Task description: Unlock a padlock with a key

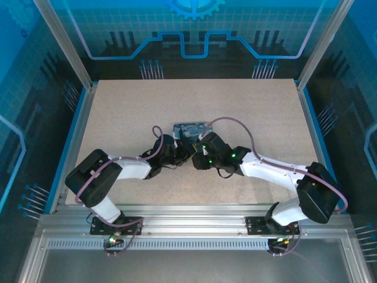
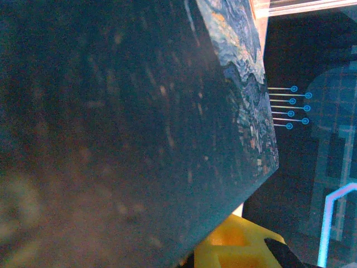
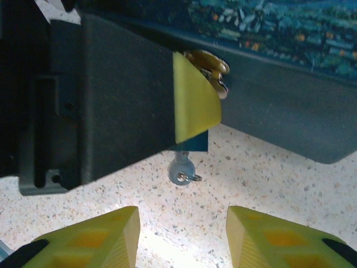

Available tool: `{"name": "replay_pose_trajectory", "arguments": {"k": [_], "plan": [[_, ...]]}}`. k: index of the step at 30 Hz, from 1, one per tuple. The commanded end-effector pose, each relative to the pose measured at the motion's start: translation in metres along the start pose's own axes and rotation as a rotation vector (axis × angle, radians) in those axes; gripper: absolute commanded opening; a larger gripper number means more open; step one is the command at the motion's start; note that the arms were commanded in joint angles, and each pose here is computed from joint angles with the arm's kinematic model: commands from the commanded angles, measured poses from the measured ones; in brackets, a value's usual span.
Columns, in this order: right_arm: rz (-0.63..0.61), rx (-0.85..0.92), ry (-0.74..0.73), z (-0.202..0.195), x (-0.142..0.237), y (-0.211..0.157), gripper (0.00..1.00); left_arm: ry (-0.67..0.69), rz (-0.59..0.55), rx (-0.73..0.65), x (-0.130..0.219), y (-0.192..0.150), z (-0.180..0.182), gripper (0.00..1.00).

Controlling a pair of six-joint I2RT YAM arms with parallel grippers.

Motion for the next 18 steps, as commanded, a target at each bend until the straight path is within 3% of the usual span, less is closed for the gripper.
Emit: {"name": "replay_pose_trajectory", "arguments": {"k": [1,18], "plan": [[-0.028,0.040,0.011,0.011,-0.003,0.007,0.46,-0.075,-0.003,-0.029,0.002,0.006,-0.021,0.00],[-0.017,0.083,-0.034,0.016,-0.022,0.014,0.43,-0.084,-0.003,-0.033,0.003,0.007,-0.024,0.00]]}}
Point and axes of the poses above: each hand's point on the last joint's axis, 136 mm out from that joint toward the fingers, its own x axis back along the fingers, its own z axis along the line the jaws close on, y = z × x, the point moved 9 cm from there along x, back along the fingers, and after that the axes turned 10 degrees about -x, right-handed, at the moved point
